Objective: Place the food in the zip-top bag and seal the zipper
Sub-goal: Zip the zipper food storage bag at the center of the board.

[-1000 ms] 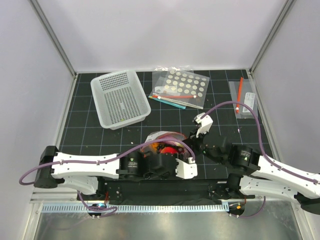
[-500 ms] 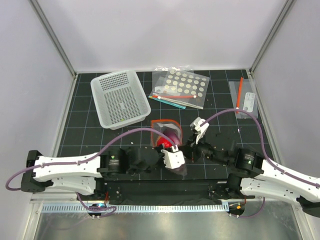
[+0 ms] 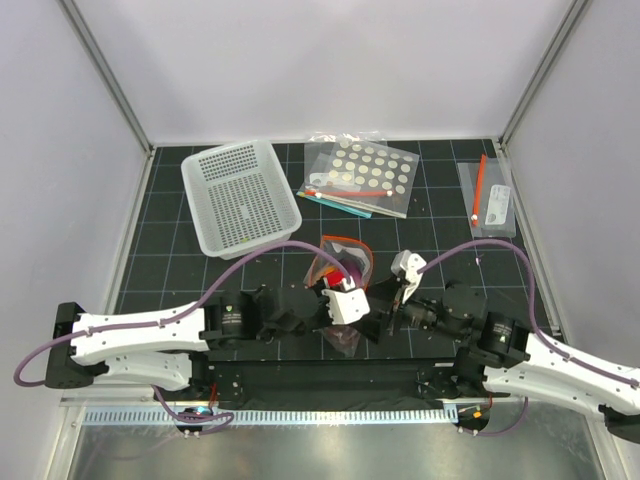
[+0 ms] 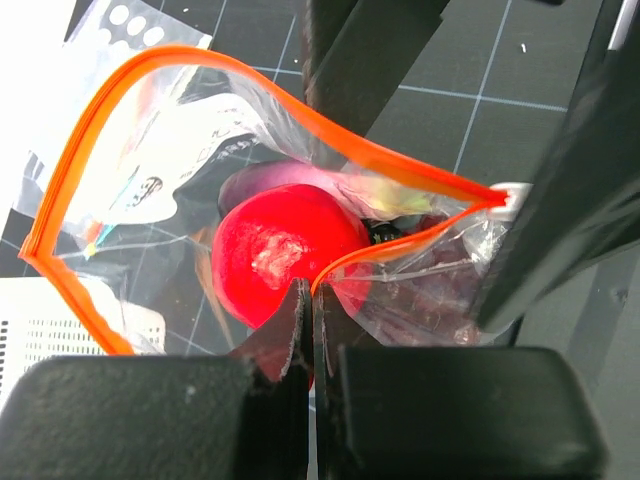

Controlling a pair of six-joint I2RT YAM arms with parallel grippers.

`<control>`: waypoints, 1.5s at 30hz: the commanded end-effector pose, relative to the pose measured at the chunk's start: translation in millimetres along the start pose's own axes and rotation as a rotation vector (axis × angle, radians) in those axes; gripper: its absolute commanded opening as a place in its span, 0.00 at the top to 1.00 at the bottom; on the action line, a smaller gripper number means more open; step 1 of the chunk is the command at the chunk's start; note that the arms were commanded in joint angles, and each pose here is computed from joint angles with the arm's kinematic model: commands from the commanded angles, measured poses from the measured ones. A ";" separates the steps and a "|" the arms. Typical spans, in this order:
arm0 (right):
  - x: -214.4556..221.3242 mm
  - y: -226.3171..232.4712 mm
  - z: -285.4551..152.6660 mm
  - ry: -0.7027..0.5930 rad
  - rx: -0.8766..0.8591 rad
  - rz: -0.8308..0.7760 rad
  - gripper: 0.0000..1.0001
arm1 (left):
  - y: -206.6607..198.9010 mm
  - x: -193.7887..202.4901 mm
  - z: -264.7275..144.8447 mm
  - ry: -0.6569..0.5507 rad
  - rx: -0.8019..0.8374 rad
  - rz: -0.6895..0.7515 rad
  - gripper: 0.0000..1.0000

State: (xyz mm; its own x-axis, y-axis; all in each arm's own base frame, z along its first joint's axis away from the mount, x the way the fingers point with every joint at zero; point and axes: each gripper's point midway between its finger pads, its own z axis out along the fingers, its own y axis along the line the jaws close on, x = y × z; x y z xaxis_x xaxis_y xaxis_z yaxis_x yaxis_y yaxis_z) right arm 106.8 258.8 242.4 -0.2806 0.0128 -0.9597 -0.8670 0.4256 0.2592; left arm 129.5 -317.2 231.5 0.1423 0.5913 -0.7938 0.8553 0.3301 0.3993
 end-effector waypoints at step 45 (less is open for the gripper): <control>-2.9 9.5 21.8 -0.047 -0.008 -0.087 0.00 | 20.2 -26.5 -4.5 -0.144 -0.037 -0.185 1.00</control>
State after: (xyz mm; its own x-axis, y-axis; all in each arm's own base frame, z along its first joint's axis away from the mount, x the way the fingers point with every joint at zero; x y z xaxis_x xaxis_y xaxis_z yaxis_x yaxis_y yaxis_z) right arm 106.8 267.3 217.0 -0.2354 -0.0219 -0.9717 -0.8686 0.4533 0.2002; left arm 140.8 -314.1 236.0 0.0329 0.5053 -0.8623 0.8524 0.4363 0.2882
